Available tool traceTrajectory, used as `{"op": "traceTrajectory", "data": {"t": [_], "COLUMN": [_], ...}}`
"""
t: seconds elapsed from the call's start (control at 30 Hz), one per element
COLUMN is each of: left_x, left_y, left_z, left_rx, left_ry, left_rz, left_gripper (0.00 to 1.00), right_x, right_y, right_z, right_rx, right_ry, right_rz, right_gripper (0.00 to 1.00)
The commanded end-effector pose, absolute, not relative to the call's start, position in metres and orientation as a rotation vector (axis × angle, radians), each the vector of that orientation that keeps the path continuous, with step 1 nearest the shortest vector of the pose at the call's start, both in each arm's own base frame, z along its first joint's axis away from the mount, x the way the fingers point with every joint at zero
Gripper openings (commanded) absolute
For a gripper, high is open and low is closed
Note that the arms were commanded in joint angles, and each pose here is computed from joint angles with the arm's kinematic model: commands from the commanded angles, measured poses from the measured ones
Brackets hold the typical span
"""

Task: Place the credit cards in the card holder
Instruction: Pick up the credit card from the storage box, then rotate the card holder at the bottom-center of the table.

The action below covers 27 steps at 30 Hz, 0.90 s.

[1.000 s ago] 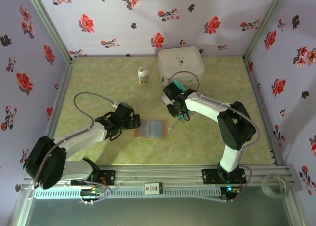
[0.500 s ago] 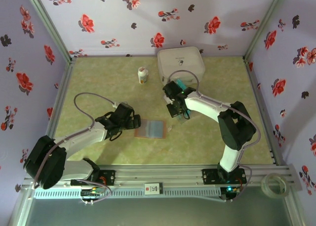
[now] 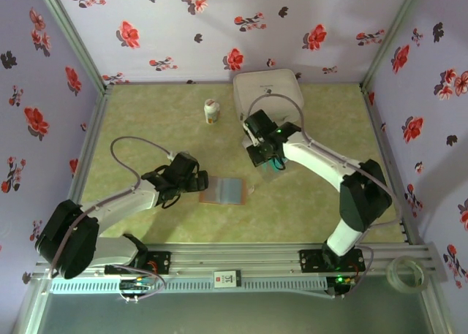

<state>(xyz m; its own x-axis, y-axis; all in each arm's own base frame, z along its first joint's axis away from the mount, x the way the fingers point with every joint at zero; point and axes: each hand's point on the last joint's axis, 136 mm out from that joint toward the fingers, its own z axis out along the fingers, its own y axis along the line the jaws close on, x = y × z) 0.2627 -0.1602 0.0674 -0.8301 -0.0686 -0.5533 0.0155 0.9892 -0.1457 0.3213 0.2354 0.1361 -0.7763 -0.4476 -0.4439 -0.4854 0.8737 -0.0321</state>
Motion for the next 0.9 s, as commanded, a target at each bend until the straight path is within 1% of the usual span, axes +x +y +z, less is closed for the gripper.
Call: {"op": "traceTrajectory", "data": {"t": [0.0, 0.2, 0.33, 0.47, 0.63, 0.87], "left_x": [0.266, 0.268, 0.268, 0.267, 0.265, 0.259], "left_y": [-0.16, -0.158, -0.156, -0.153, -0.152, -0.153], "left_z": [0.075, 0.079, 0.078, 0.076, 0.073, 0.065], "left_rx": [0.007, 0.04, 0.056, 0.076, 0.106, 0.129], "left_ry": [2.546, 2.544, 2.549, 2.554, 2.562, 2.585], "left_rz": [-0.16, -0.128, -0.1, -0.075, -0.058, -0.065], "left_gripper": [1.0, 1.0, 1.0, 1.0, 1.0, 1.0], "right_x": [0.315, 0.307, 0.3, 0.291, 0.282, 0.266], "right_y": [0.248, 0.267, 0.28, 0.285, 0.289, 0.309], "right_z": [0.172, 0.198, 0.202, 0.194, 0.18, 0.153], "right_rx": [-0.645, -0.477, -0.34, -0.232, -0.15, -0.092], "right_ry": [2.534, 2.443, 2.385, 2.345, 2.311, 2.304], "right_rz": [0.247, 0.526, 0.729, 0.866, 0.929, 1.02], "right_gripper": [0.0, 0.0, 0.0, 0.0, 0.0, 0.0]}}
